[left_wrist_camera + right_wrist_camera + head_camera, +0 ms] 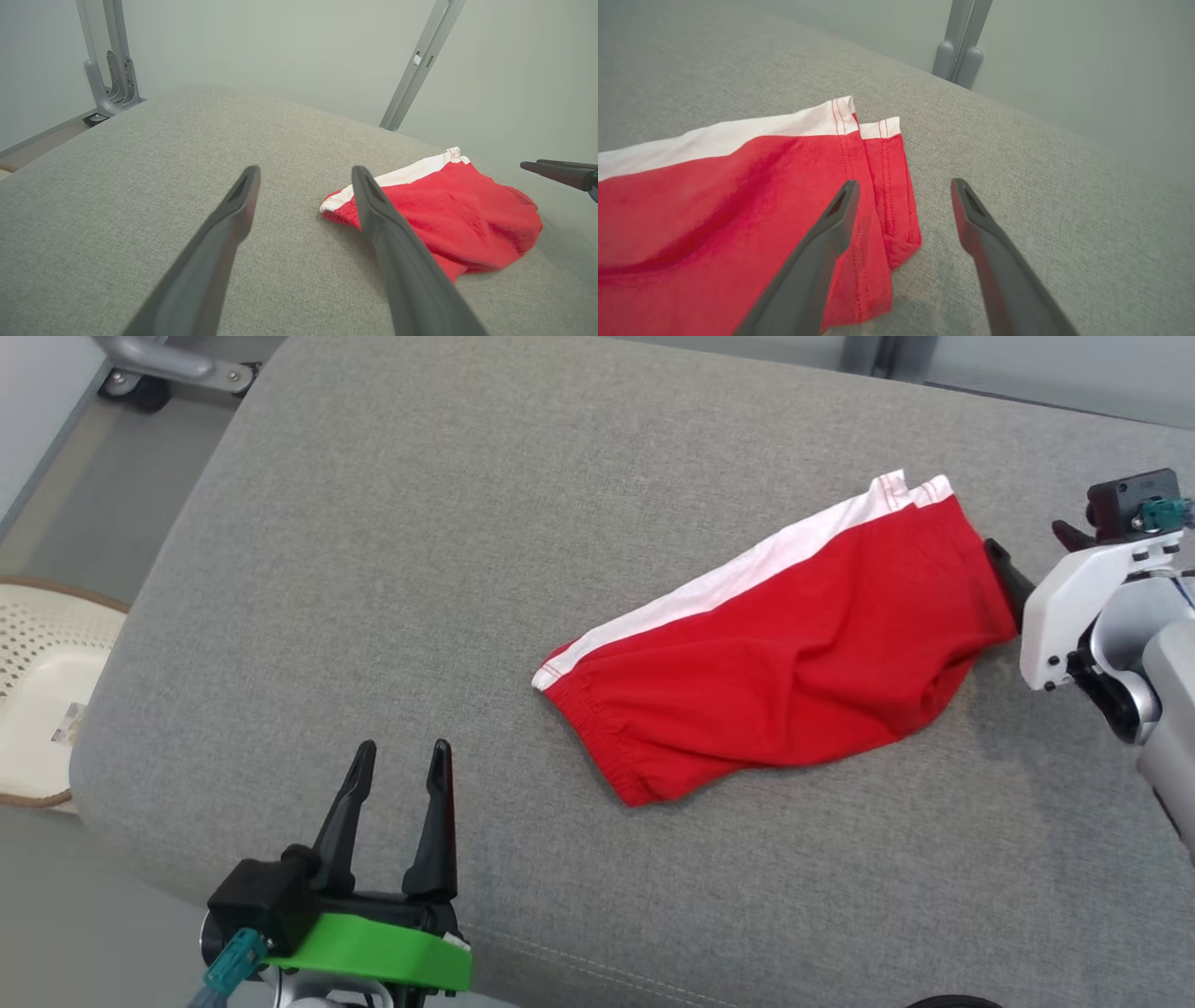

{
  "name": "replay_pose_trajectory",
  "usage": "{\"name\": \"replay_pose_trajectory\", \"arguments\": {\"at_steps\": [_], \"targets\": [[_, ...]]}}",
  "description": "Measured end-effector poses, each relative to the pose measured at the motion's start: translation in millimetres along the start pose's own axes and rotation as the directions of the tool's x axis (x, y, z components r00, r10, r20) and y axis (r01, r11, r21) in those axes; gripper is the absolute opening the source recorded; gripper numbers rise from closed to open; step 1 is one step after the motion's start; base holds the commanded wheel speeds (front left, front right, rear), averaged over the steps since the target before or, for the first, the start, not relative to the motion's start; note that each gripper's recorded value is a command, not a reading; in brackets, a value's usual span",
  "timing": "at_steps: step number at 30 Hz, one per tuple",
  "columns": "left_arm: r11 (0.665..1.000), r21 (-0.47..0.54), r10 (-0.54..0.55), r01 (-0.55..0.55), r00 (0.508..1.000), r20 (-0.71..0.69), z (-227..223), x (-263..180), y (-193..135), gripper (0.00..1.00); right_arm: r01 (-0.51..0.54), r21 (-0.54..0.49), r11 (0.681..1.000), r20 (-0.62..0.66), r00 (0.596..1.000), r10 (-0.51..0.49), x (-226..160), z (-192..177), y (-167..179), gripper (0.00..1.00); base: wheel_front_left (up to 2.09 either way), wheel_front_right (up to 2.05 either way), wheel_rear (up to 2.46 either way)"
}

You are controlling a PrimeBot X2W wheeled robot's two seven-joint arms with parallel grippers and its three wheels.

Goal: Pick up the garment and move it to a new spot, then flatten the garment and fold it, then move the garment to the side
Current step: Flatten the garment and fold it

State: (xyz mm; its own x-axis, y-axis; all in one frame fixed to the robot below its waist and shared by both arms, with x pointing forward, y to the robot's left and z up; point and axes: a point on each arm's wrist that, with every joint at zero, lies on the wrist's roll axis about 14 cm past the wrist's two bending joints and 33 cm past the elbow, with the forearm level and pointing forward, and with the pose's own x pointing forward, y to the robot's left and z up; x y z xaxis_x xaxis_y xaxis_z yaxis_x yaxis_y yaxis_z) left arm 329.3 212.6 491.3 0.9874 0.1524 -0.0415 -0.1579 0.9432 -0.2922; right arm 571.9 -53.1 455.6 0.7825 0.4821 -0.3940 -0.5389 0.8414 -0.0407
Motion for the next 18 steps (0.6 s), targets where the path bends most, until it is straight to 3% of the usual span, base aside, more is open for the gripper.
{"name": "replay_pose_trajectory", "arguments": {"at_steps": [10,18], "targets": [[0.997,0.024,0.076,-0.076,0.997,-0.019,-10,-2,25,1.0,-0.068,0.022,0.997,-0.226,0.972,0.071,33,-51,15,1.0,0.0,0.0,0.0],[0.995,0.019,0.101,-0.101,0.995,-0.019,-12,1,31,1.0,-0.062,0.001,0.998,-0.282,0.958,0.06,44,-61,2,1.0,0.0,0.0,0.0]]}}
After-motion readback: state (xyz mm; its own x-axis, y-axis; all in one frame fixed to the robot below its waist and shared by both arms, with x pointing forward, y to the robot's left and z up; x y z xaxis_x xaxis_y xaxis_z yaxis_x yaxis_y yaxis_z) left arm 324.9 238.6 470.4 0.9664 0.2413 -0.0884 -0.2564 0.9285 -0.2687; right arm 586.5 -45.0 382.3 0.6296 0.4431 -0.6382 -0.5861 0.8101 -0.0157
